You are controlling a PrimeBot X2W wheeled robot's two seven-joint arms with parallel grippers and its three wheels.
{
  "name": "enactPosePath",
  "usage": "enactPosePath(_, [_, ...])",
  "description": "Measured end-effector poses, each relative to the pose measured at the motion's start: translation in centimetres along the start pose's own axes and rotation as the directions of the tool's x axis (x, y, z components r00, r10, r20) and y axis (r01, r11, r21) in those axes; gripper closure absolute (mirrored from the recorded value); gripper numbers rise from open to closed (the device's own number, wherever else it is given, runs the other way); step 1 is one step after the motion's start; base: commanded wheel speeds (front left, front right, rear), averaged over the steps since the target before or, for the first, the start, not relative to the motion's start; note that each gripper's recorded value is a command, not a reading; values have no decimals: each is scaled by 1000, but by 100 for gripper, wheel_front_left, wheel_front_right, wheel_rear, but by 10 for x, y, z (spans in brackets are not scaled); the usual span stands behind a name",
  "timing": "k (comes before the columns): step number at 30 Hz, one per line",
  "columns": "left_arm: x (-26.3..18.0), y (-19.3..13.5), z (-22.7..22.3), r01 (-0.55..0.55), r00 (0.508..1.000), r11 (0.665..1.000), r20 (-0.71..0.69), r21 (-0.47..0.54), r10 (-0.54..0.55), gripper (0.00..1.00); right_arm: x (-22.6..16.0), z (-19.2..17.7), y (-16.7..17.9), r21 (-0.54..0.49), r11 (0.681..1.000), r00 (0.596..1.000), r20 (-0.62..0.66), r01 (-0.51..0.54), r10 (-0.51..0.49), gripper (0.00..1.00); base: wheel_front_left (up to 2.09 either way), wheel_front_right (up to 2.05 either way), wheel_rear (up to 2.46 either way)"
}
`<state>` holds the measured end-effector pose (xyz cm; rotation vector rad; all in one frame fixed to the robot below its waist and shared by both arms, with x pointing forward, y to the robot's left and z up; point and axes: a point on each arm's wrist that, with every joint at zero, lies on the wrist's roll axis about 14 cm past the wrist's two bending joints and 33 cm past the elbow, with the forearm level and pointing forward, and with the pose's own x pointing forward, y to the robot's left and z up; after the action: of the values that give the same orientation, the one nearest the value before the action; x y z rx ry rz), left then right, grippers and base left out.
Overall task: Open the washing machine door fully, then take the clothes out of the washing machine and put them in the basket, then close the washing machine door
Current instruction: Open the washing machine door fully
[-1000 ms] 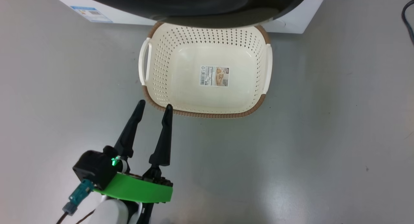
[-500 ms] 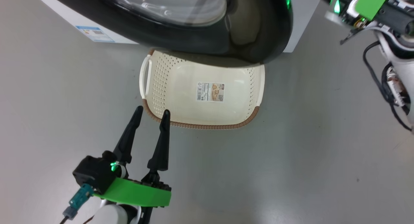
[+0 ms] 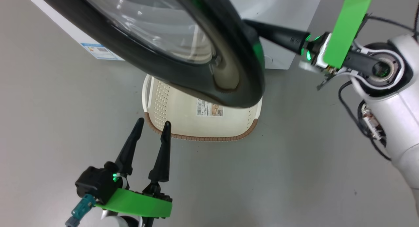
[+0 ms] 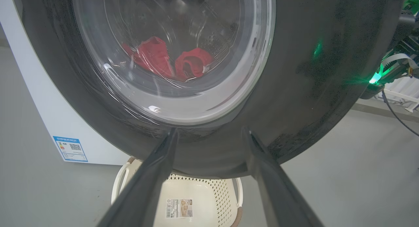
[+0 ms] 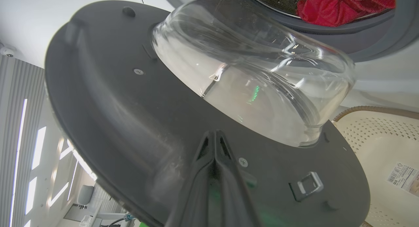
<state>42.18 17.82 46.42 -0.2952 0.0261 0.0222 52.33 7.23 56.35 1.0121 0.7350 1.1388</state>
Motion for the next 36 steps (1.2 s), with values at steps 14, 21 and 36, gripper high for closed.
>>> enactPosePath(14, [-8,0,8,-4,1000,1000,20,-9,4,0,2,-10,9,4,1000,1000,7,-2,2,87,0,0,0])
enactPosePath(21, [-13,-1,13,2,1000,1000,31,-15,-1,0,-14,-12,-5,8,997,995,66,73,-73,0,0,0,0])
enactPosePath(36, [-30,1,18,-1,999,1000,42,-23,2,0,-79,-34,-39,126,969,943,235,212,-237,0,0,0,0])
